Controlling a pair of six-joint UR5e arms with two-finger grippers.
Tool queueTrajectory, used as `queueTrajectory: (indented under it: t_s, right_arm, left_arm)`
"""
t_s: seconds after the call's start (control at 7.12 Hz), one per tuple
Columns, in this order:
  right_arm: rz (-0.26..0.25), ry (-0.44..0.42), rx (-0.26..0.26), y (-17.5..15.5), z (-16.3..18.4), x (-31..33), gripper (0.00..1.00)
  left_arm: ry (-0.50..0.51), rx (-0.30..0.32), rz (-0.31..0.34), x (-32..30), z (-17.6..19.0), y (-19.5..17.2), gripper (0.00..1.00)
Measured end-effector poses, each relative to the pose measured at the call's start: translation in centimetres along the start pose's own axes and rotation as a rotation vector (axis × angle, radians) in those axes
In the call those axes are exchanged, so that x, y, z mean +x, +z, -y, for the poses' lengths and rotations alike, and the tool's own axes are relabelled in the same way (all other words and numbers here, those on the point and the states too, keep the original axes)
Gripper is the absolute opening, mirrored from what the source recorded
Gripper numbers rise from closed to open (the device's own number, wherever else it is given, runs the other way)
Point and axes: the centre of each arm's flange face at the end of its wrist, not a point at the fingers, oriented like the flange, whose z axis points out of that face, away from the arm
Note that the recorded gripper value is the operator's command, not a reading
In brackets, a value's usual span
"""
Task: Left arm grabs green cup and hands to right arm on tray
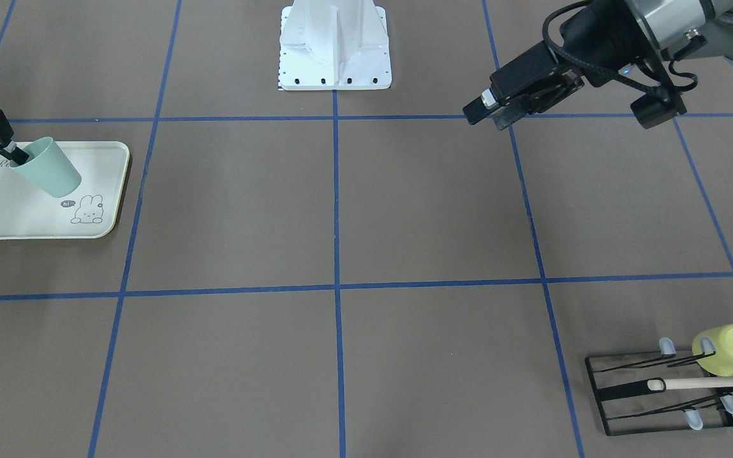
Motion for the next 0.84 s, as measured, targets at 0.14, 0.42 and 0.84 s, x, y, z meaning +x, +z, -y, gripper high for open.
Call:
queueTrajectory:
  t_s: [0.14,0.42,0.84]
  right_arm:
    - [-0.056,-0.037,-0.021,0.0,0.3,0.9,0.00]
    - [-0.159,-0.076,-0.088,-0.1,0.9,1.3,0.00]
    - [-0.291,-0.106,-0.225,-0.1,1.9,1.7,0.00]
  left_arm:
    - [0.003,0.036,0.006,0.1,1.1,-1.3,1.00]
    - [0.036,0.106,0.039,0.2,3.5,-3.7,1.00]
    - [0.099,0.163,0.110,-1.2,5.8,-5.6,1.00]
